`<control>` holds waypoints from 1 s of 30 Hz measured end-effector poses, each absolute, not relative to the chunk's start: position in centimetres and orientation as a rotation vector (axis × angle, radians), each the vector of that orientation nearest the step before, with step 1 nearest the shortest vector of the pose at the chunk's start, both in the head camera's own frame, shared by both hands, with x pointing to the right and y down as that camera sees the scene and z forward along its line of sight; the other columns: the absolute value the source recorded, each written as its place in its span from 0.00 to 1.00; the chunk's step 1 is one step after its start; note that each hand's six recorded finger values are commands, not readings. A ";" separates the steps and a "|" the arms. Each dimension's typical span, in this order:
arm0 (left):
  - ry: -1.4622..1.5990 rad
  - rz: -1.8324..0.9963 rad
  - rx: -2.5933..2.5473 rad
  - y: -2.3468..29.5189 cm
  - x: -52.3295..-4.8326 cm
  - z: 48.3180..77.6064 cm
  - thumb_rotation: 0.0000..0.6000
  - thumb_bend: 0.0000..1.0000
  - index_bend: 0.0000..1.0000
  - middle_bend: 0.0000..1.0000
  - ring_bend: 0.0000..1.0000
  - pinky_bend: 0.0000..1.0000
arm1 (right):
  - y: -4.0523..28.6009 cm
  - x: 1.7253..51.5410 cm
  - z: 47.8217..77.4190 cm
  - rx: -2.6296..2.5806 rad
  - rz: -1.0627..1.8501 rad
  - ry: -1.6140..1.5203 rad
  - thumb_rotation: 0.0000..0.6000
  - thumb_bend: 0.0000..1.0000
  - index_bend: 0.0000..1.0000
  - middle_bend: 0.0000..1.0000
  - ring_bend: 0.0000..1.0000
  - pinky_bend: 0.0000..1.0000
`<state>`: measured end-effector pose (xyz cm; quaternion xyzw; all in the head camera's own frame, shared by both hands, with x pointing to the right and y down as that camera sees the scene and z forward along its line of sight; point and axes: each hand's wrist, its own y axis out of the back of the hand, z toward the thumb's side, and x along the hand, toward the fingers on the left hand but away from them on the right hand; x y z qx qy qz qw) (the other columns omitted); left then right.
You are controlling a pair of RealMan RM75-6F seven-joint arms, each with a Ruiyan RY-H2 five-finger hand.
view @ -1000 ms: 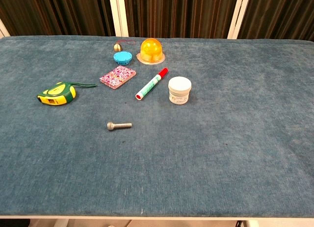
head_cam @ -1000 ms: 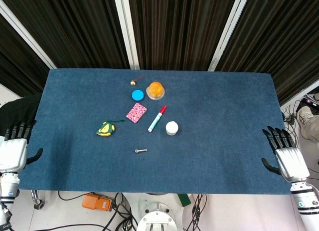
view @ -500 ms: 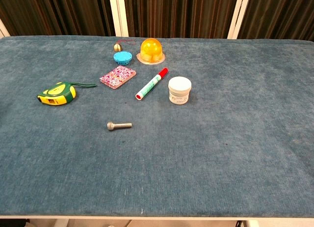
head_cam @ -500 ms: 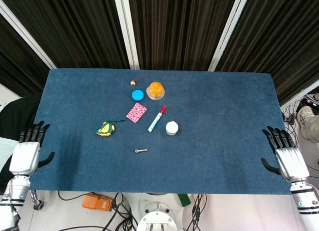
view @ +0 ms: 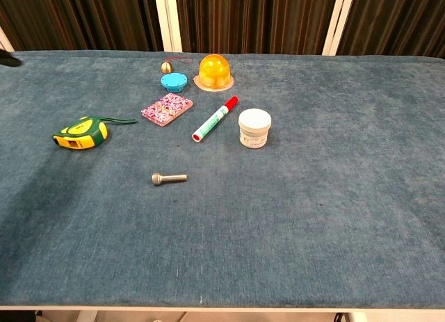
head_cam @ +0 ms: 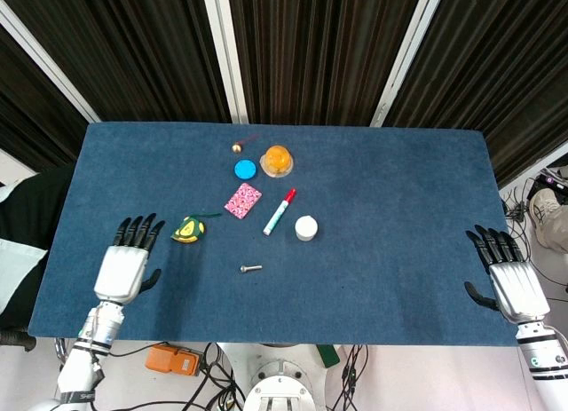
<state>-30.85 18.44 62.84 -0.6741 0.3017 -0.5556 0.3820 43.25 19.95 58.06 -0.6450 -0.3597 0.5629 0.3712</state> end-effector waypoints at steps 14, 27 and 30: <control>0.600 -1.417 -1.843 17.8 -20.3 66.5 1.00 0.23 0.26 0.00 0.00 0.05 | 19.9 43.1 58.3 -1.665 1.446 -0.897 1.00 0.46 0.03 0.08 0.07 0.09; 0.512 -1.421 -1.859 19.8 -14.7 68.5 1.00 0.23 0.31 0.00 0.00 0.05 | 19.9 43.1 58.4 -1.671 1.448 -0.893 1.00 0.46 0.03 0.08 0.07 0.09; 0.491 -1.430 -1.846 19.9 -14.1 69.2 1.00 0.23 0.32 0.00 0.00 0.05 | 19.9 43.1 58.4 -1.671 1.448 -0.893 1.00 0.46 0.03 0.08 0.07 0.09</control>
